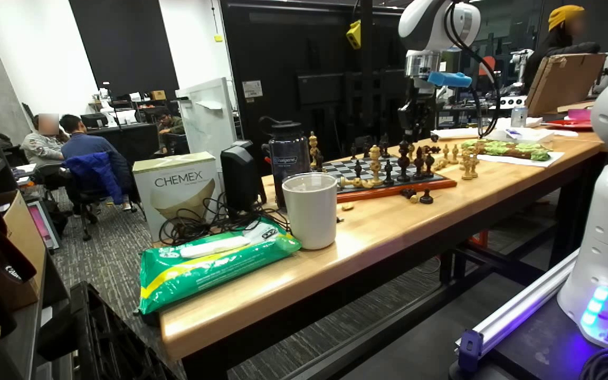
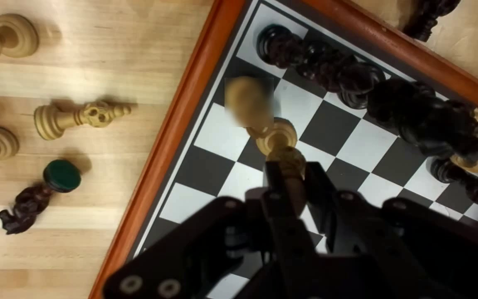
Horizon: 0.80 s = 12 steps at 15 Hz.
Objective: Pick up the white bishop and put it on the chess board next to the white rook
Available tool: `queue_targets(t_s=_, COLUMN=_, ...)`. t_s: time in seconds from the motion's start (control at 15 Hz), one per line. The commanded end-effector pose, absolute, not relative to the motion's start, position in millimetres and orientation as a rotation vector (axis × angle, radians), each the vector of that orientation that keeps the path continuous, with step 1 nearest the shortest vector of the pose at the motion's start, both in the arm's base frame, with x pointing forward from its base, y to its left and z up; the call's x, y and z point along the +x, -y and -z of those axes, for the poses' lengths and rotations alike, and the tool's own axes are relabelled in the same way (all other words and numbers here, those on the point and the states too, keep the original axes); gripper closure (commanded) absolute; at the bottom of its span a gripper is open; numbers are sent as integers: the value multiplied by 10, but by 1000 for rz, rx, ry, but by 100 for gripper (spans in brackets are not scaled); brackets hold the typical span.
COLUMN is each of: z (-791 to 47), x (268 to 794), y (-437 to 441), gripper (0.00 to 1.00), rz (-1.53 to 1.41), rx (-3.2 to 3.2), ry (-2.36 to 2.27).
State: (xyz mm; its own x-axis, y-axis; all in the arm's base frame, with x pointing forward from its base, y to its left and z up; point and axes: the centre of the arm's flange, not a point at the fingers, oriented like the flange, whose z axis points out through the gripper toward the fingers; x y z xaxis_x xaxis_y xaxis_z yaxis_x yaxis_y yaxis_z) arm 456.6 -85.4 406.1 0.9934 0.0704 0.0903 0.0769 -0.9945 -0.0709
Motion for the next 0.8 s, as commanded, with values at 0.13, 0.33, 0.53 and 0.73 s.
queue_targets(t_s=0.13, z=-3958, x=4541, y=796, gripper=95, rz=119, rx=-2995, ry=159)
queue_targets(t_s=0.33, z=-3921, x=4545, y=786, gripper=95, rz=129, rx=-2981, ry=176)
queue_targets(t_s=0.53, z=-3905, x=4543, y=787, gripper=95, rz=122, rx=-2978, ry=184)
queue_targets(t_s=0.73, z=-3906, x=4540, y=790, gripper=56, rz=115, rx=-2973, ry=184)
